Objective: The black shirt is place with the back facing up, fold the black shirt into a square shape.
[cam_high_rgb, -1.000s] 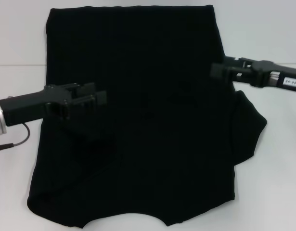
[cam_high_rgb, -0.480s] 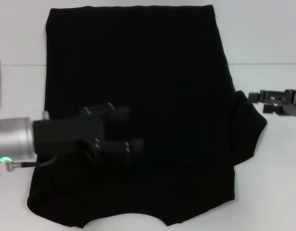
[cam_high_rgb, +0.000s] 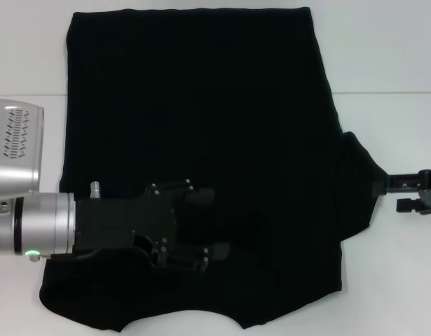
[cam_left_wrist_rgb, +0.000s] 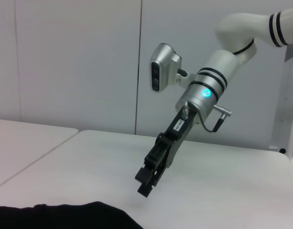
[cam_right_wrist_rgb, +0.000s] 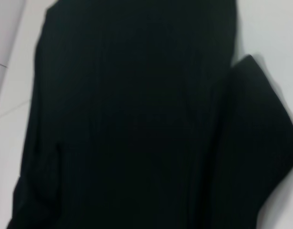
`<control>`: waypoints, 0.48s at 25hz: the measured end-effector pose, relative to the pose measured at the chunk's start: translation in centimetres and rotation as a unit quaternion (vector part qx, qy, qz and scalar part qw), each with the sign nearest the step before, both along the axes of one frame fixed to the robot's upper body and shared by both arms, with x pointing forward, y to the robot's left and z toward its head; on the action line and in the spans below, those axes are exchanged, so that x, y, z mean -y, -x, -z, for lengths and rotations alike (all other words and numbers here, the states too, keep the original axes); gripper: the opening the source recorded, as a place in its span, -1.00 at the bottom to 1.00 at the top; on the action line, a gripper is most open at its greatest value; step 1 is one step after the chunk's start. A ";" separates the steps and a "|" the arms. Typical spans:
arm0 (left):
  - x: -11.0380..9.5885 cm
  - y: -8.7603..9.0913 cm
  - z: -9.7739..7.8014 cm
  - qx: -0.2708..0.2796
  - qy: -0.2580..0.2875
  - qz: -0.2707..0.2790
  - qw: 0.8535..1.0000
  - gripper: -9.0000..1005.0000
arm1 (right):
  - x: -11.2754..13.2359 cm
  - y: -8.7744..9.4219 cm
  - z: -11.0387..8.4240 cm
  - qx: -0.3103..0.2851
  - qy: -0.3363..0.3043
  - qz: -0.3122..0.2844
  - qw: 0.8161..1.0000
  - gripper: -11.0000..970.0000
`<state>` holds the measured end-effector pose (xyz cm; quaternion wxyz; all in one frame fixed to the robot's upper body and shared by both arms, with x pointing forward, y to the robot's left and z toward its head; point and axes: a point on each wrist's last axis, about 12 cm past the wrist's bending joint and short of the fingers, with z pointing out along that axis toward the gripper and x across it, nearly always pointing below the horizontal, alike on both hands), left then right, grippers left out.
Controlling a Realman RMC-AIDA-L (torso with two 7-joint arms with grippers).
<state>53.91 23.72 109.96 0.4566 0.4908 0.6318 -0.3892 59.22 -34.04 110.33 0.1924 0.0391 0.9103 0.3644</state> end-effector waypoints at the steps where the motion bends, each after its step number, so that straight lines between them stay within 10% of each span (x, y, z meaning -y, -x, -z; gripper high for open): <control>1: 0.0 0.0 0.0 0.000 -0.002 0.000 1.000 0.87 | -0.1 -0.1 0.2 -0.002 0.005 0.002 1.000 0.92; 12: -0.2 -0.2 0.2 0.002 -0.005 -0.013 1.000 0.86 | -2.5 -1.5 2.1 -0.009 0.043 0.009 0.999 0.59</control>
